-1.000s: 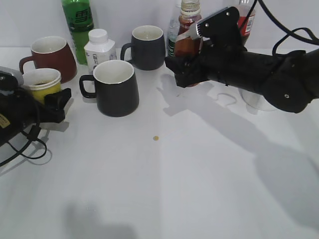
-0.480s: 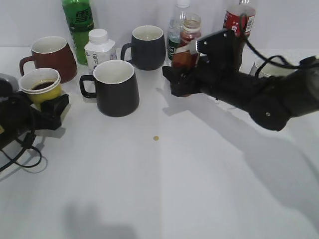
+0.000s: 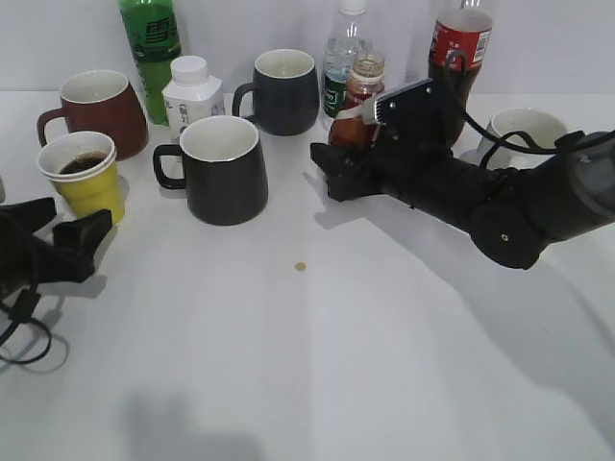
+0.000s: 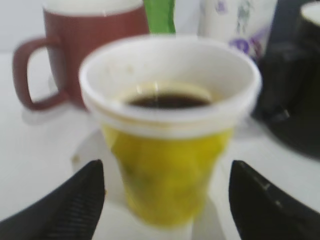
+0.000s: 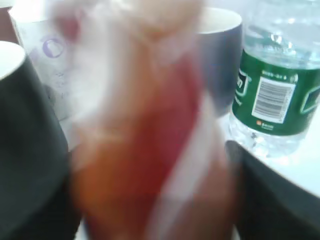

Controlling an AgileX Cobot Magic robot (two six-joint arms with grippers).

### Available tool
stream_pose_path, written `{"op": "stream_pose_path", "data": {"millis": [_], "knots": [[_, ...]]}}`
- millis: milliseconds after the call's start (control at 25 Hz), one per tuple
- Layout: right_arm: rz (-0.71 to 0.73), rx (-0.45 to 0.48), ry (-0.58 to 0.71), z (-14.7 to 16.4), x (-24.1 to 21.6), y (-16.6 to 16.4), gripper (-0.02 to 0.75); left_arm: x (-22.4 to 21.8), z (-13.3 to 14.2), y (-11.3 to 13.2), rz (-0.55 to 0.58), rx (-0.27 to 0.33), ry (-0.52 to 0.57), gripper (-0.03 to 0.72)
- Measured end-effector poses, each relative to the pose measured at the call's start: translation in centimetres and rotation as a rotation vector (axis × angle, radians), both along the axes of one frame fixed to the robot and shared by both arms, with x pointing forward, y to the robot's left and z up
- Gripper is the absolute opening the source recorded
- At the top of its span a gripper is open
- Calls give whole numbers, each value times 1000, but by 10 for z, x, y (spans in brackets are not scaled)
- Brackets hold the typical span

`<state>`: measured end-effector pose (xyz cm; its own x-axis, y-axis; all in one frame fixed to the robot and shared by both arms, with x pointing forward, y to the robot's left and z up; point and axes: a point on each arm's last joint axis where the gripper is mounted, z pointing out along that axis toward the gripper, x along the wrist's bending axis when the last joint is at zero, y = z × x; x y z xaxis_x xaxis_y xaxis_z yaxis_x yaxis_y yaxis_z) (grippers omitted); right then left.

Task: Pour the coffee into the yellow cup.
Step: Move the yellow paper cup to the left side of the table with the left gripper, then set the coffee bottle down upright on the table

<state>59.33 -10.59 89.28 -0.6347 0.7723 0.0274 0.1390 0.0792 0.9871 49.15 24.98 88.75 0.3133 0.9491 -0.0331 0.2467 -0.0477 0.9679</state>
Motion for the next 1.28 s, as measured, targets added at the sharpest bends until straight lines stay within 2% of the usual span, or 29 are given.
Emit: {"op": "stream_pose_path", "data": {"millis": [80,240,400,720,800,960,1160,1280], "knots": [[5,-10,-6,-1,0,0,538,-8,1,1,-2,-11,12,585],[6,-16,-13,0,0,0,618,-21,11,2,13,-87,22,582],[5,-23,-1,0,-7,-3,625,-32,27,4,25,-145,5,580],[-21,-48,54,12,-39,-21,622,-49,59,10,92,-196,95,558],[-30,-70,94,16,-47,-25,616,-53,67,13,121,-169,148,542],[-44,-123,200,31,-59,-33,596,-56,83,21,212,-83,327,530],[-14,-165,340,56,-77,-38,590,-62,124,29,330,-64,532,529],[-20,-182,403,75,-90,-45,588,-77,150,33,371,-23,653,529]]}}
